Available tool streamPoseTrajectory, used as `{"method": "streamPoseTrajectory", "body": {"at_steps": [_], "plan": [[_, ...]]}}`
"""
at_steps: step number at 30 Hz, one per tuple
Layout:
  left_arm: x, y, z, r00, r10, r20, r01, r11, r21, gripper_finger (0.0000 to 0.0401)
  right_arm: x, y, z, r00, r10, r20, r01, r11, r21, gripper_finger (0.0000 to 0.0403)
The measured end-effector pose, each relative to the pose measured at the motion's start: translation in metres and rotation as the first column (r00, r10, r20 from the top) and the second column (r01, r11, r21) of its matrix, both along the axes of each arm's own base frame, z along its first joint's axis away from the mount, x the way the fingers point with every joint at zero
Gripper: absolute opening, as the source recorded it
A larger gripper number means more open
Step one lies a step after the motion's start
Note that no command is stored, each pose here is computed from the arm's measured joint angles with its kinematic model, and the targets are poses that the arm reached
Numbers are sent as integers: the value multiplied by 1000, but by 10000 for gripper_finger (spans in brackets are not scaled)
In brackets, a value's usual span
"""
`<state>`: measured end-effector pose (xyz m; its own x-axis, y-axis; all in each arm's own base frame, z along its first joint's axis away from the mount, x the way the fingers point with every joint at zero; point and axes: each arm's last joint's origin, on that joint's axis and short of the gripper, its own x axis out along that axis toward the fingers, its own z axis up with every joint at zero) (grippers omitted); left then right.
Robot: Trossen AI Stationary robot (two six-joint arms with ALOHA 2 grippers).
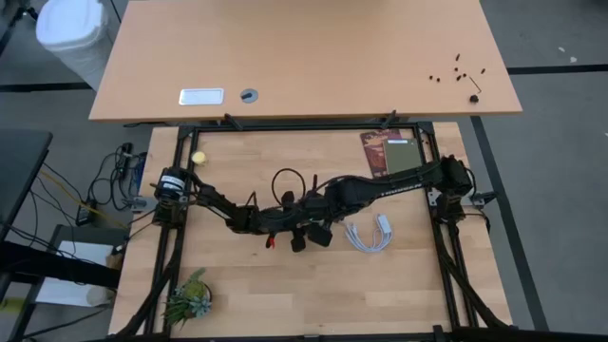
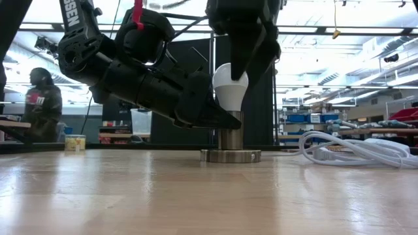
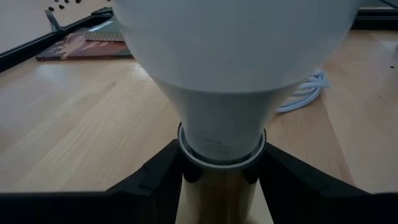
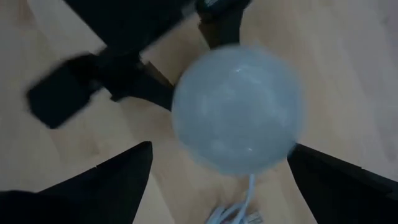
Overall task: Screw lightbulb
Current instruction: Remove the lightbulb from the lamp
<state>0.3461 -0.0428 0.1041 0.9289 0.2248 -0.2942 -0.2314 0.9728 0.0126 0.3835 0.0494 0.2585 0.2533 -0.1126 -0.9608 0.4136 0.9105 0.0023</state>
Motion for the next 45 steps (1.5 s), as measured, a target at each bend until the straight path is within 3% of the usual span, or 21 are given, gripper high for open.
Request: {"method": "streamPoseTrajectory", "body": {"at_steps": [5,14,20,26,32,37,42,45], "plan": [[0,0,0,1000,-4,0,4,1000,-2,188,9,-1,-18,1000,11,-22,-11,1000,-4,383],[0,0,0,1000,0,-2,0,1000,-6,188,8,-18,-12,998,63,-27,-66,990,-126,382],[0,2,-1,1000,6,-11,-6,1000,0,188,-8,-29,-10,976,92,-195,-130,973,-190,382],[0,0,-1,1000,-21,-12,21,1000,-5,188,-19,-32,-14,954,49,-296,-136,950,-281,381],[0,0,-1,1000,-18,-14,18,1000,-4,188,-13,-3,-14,969,130,-212,-179,956,-233,381],[0,0,-2,1000,-16,-20,16,1000,-4,188,-6,22,-22,967,231,-104,-251,927,-277,381],[0,0,-2,1000,-21,-22,20,1000,-6,188,-7,21,-39,971,225,-74,-237,912,-335,381],[0,0,-2,999,-22,-23,22,1000,-6,188,-10,17,-33,977,213,12,-195,917,-348,381]]}}
